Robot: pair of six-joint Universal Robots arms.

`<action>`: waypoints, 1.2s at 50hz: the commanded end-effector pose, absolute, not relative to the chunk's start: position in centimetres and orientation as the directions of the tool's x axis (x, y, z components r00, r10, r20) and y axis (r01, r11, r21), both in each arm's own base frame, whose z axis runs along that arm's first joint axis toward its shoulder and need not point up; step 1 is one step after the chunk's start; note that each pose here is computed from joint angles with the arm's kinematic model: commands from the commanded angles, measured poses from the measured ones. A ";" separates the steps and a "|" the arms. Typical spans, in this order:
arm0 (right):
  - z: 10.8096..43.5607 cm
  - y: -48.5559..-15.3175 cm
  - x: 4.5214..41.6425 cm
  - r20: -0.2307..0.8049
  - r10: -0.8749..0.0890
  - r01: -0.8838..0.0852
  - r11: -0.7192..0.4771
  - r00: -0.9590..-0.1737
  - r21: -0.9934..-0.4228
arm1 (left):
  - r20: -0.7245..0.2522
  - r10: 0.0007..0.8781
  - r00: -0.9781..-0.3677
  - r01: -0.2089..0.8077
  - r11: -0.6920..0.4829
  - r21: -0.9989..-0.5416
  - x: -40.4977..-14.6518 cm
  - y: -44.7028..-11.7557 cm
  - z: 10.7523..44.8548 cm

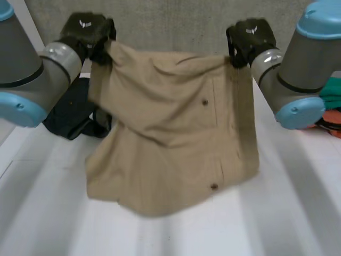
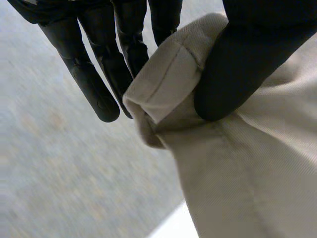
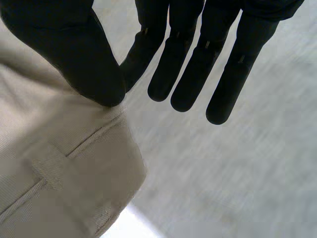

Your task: Fold the laundry.

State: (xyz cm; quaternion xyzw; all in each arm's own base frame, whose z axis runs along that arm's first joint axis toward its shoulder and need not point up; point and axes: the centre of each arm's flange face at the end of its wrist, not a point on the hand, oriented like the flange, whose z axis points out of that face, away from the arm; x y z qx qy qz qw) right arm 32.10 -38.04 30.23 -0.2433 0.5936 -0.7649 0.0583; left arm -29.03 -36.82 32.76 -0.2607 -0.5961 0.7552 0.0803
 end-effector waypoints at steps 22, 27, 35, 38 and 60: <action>30.5 -34.8 33.4 0.227 -0.491 -0.099 -0.273 -0.841 -0.957 | -0.126 0.537 -0.834 -0.054 -0.306 -0.950 -29.9 -35.0 33.1; 27.9 -34.9 33.8 0.234 -0.551 -0.113 -0.244 -0.801 -0.963 | -0.170 0.631 -0.757 0.018 -0.239 -0.971 -31.0 -32.7 29.9; 27.4 -36.7 34.1 0.301 -0.608 -0.110 -0.331 -0.735 -0.937 | -0.268 0.722 -0.638 0.152 -0.223 -0.963 -31.2 -25.5 29.0; 27.4 -37.6 34.0 0.342 -0.596 -0.133 -0.366 -0.726 -0.921 | -0.282 0.751 -0.597 0.194 -0.207 -0.959 -31.1 -22.8 28.3; 20.1 -35.9 31.8 0.345 -0.573 -0.352 -0.104 -0.744 -0.930 | -0.232 0.352 -0.907 0.271 0.063 -0.961 -25.6 -35.4 23.5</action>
